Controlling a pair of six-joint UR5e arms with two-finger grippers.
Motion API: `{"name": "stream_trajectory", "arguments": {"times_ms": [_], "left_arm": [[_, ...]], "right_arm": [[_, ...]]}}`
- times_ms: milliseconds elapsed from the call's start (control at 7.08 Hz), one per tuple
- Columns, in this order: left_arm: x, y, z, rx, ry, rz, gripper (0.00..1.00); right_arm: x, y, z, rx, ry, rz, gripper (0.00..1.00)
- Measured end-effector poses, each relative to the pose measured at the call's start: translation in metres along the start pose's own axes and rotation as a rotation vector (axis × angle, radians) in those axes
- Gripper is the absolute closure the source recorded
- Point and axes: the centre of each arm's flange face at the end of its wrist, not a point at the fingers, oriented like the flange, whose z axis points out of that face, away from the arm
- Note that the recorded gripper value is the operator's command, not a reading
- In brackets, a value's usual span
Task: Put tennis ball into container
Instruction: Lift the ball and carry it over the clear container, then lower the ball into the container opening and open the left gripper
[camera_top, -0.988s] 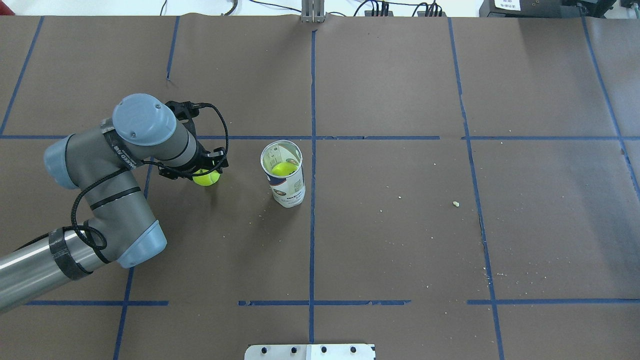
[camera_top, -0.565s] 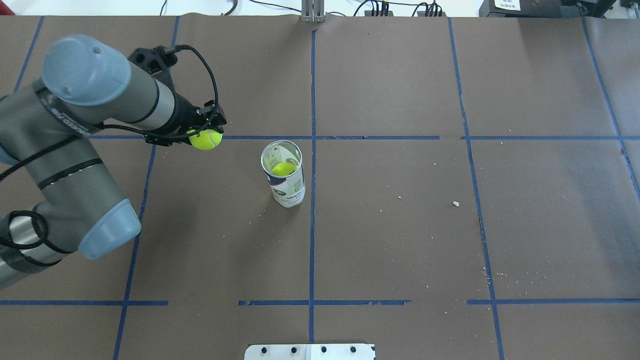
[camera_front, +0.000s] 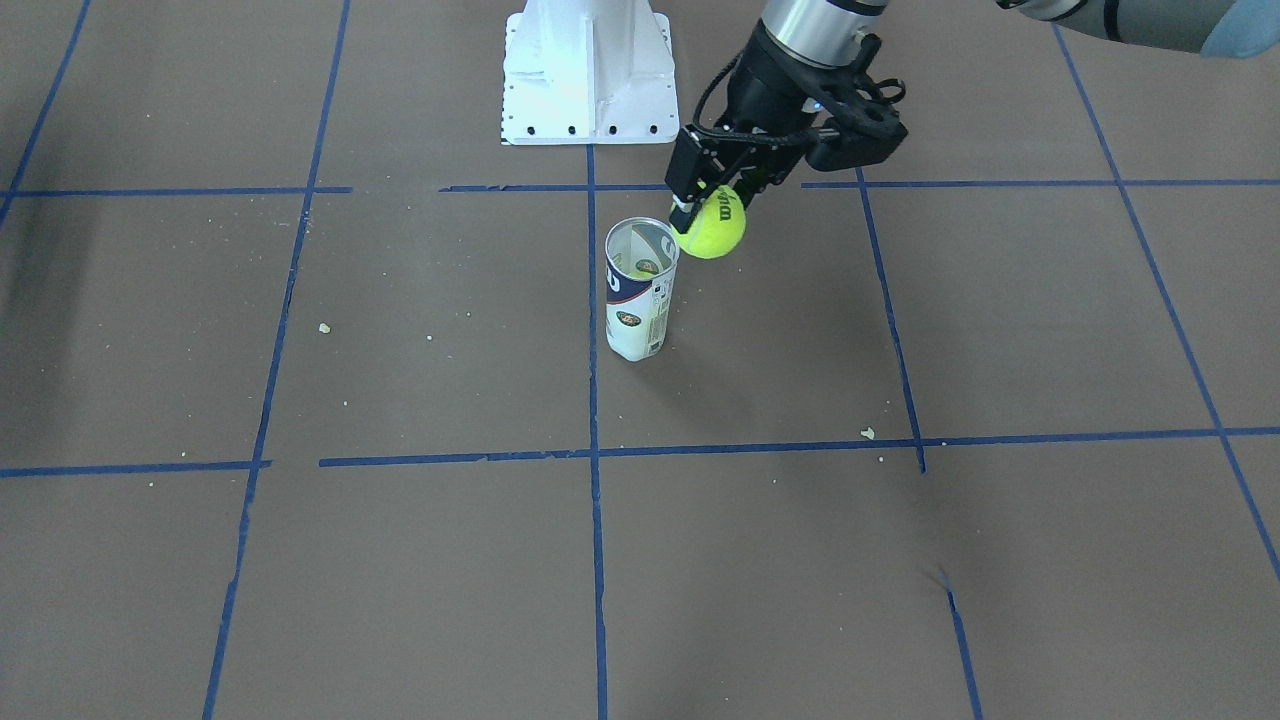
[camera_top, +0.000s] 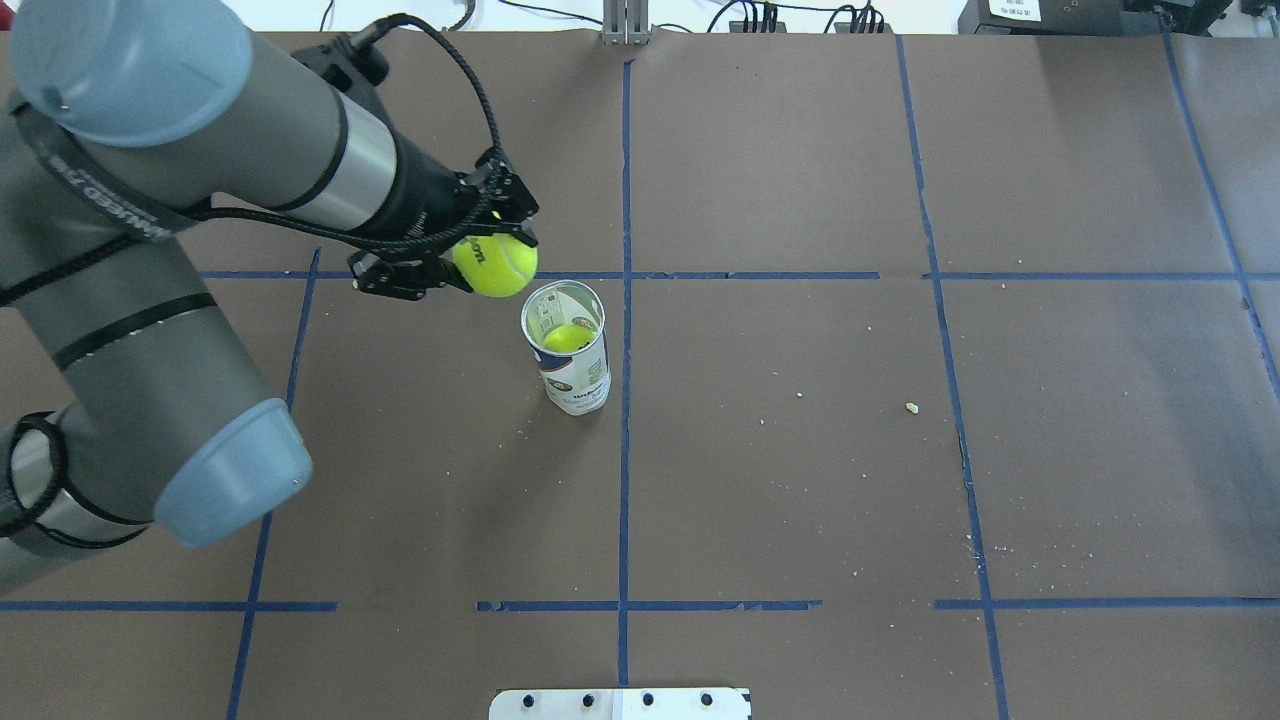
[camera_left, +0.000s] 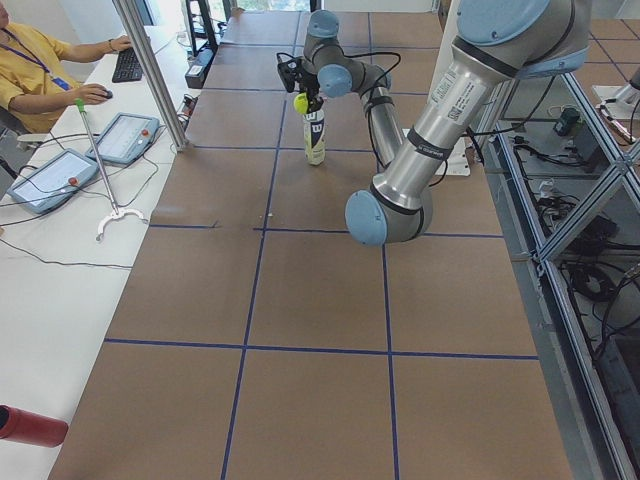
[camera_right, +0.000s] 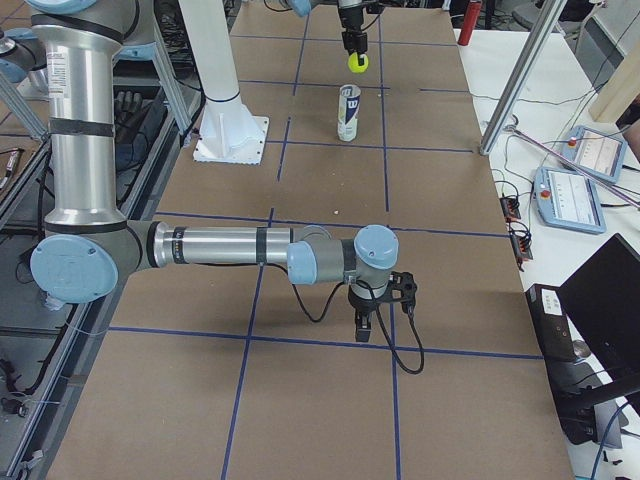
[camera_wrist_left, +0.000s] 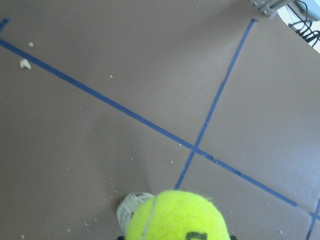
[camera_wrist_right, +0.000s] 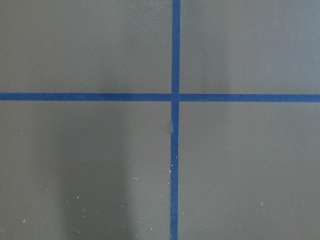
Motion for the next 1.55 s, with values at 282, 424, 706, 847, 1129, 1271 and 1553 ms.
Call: {"name": "stream_trajectory", "arguments": {"times_ms": [282,424,706,847,1129,1271,1553], "left_arm": [[0.019,0.025,0.025,-0.047,-0.029,0.004,0.98],[0.020,0.027,0.032,-0.052,-0.038,0.004,0.80],[0.018,0.026,0.036,-0.051,-0.048,0.007,0.80],[0.017,0.026,0.038,-0.051,-0.051,0.008,0.78],[0.014,0.024,0.041,-0.048,-0.058,0.008,0.27],[0.011,0.022,0.042,-0.046,-0.061,0.007,0.17],[0.010,0.022,0.043,-0.045,-0.061,0.007,0.01]], "right_arm": [[0.000,0.000,0.000,0.000,0.000,0.000,0.00],[0.000,0.000,0.000,0.000,0.000,0.000,0.00],[0.000,0.000,0.000,0.000,0.000,0.000,0.00],[0.000,0.000,0.000,0.000,0.000,0.000,0.00],[0.000,0.000,0.000,0.000,0.000,0.000,0.00],[0.000,0.000,0.000,0.000,0.000,0.000,0.00],[0.000,0.000,0.000,0.000,0.000,0.000,0.00]]}}
